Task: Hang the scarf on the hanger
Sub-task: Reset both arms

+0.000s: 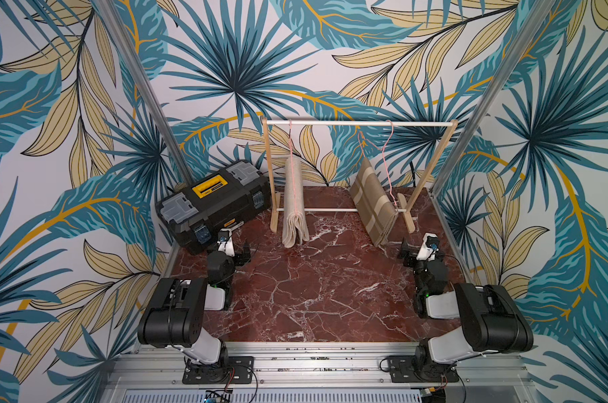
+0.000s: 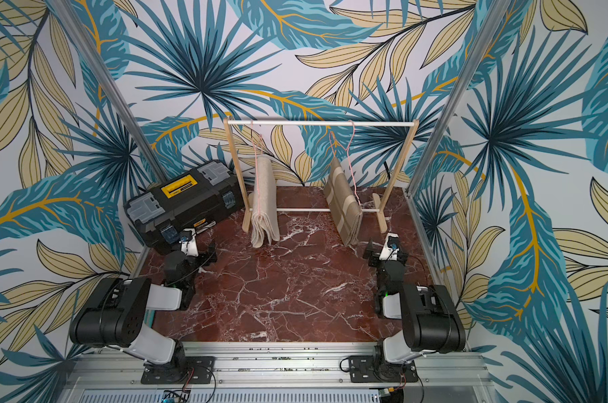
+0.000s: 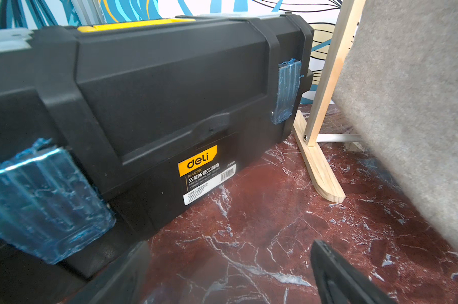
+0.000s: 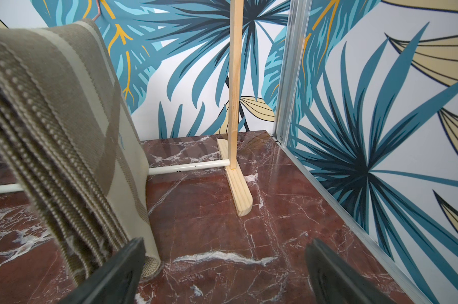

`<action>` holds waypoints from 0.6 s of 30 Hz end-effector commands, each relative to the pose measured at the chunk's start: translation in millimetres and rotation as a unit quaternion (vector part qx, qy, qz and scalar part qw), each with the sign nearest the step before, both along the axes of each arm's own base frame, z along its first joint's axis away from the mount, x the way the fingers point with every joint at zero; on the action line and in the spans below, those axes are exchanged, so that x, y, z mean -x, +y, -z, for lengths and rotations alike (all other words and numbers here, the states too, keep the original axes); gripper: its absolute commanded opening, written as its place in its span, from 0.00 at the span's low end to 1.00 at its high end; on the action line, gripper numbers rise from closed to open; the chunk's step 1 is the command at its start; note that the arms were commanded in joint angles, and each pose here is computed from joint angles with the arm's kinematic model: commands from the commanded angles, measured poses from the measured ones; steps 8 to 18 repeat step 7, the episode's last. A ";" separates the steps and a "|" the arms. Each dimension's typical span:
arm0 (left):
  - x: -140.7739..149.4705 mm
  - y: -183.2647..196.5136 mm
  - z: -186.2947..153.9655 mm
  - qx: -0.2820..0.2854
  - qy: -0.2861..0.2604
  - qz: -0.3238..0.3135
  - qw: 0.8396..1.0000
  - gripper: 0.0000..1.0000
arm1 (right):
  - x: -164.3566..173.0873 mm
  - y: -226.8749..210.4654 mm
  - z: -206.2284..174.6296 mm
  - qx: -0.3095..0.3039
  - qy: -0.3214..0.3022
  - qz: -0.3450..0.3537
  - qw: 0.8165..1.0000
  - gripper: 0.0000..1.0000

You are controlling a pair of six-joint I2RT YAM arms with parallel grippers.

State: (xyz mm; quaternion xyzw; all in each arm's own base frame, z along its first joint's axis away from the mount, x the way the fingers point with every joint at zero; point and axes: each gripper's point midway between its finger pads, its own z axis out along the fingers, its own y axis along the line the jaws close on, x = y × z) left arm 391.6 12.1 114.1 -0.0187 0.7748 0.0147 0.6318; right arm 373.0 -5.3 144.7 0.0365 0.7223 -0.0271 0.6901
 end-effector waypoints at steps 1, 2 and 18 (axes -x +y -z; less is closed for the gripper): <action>-4.9 -2.9 -5.8 -0.006 -0.008 0.006 1.000 1.00 | -0.8 0.1 -4.0 0.005 -0.009 -0.004 1.000 0.99; -4.9 -2.5 -6.0 -0.006 -0.009 0.006 1.000 1.00 | -0.6 -0.2 -4.4 0.006 -0.009 -0.004 1.000 0.99; -4.9 -2.5 -5.9 -0.006 -0.009 0.005 1.000 1.00 | -0.5 -0.3 -5.2 0.005 -0.011 -0.004 1.000 0.99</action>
